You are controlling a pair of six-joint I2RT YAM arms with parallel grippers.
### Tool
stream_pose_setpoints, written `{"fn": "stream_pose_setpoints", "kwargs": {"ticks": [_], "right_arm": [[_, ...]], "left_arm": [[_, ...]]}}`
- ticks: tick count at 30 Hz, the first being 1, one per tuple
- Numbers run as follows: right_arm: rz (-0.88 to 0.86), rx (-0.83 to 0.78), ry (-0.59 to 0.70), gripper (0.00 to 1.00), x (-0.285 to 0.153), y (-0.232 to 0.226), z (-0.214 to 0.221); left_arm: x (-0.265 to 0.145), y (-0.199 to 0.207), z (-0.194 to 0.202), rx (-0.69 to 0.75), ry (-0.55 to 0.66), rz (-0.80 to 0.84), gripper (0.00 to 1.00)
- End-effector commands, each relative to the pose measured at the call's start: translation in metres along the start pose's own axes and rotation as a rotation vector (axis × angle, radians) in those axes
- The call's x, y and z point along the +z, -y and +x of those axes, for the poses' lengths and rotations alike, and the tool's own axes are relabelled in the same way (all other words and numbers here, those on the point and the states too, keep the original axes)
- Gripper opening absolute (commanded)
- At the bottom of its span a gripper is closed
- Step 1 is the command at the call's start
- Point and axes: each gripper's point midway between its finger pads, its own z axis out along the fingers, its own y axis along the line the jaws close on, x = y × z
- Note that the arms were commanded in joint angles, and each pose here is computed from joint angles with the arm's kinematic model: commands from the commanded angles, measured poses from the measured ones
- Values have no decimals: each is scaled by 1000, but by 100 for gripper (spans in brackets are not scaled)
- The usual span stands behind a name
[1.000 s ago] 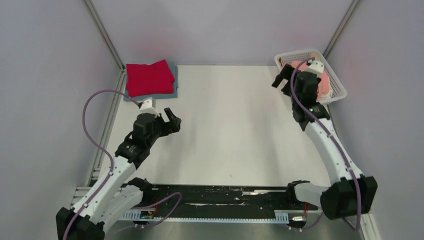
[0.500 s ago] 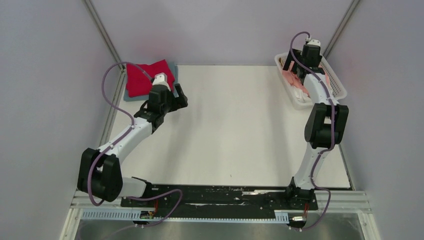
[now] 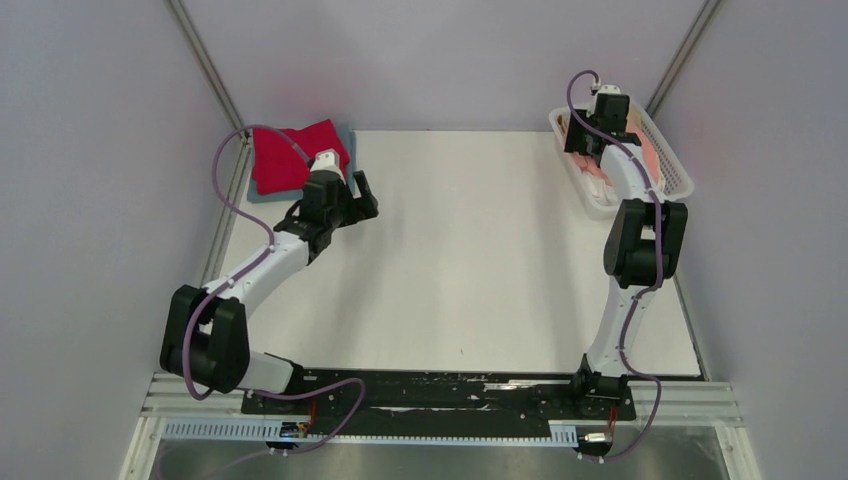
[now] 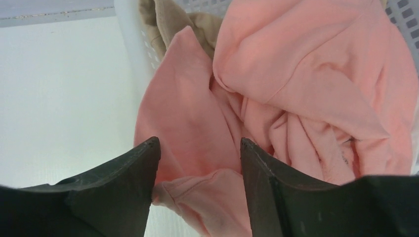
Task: Fold and stack the t-shirts
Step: Grab crumpled tshirt from bin with the right arm
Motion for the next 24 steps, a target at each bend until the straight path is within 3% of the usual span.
{"fn": "stream_pose_setpoints", "kwargs": {"ticks": [1,2,8,13,20,24], "right_arm": [[-52,2,19,62,-14,-8,-10],[-52,8,14,64,-16,-9,-8],[-116,19,-7,50,-19,-20,0],[-88,73,3,17,-24,-17,-5],[22,110,161,1,-65,5,-70],[37,117,304,0,-108,11,-124]], "left_arm": [[1,10,-21,-13,57,29,100],[1,10,-20,-15,53,27,100],[-1,8,-19,-18,49,22,100],[-3,7,-20,-17,49,15,100],[-12,10,-25,-26,70,34,100],[-18,12,-27,-31,79,46,100]]}}
